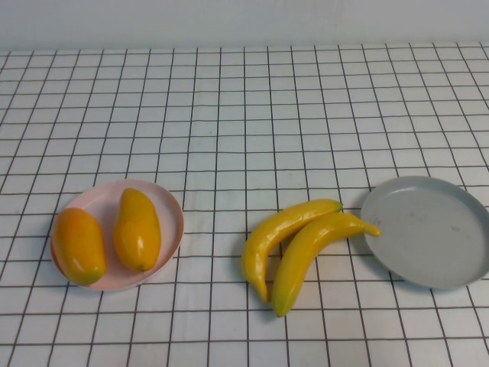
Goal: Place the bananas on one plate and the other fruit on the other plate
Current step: Put another type of fruit in the right plate
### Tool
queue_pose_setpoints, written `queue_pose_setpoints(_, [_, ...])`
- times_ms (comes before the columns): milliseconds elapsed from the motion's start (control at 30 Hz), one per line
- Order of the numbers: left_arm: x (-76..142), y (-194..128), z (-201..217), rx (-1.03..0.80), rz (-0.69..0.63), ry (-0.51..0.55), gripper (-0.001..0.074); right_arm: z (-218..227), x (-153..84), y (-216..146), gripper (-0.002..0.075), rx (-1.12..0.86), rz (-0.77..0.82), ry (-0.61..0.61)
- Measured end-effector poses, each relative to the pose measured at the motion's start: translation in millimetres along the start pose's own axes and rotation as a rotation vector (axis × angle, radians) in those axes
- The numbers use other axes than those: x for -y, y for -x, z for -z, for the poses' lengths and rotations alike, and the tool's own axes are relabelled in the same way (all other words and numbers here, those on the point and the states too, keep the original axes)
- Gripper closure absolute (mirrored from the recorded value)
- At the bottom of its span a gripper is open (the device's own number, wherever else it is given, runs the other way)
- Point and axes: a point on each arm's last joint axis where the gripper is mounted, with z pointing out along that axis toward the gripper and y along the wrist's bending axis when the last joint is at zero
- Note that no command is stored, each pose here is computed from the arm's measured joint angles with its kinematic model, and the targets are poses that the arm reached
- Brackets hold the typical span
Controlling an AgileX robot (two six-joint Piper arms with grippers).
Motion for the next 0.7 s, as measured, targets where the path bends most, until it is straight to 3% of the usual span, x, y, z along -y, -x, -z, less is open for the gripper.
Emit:
queue_pose_setpoints(300, [0,0,0,0.000,0.000,0.000,0.0738,-57,-18,60,0.0742,-0.450,0.075,0.212])
queue_pose_setpoints(700, [0,0,0,0.000,0.000,0.000,0.0738,-135,-69,39,0.0742,-0.770,0.205,0.262])
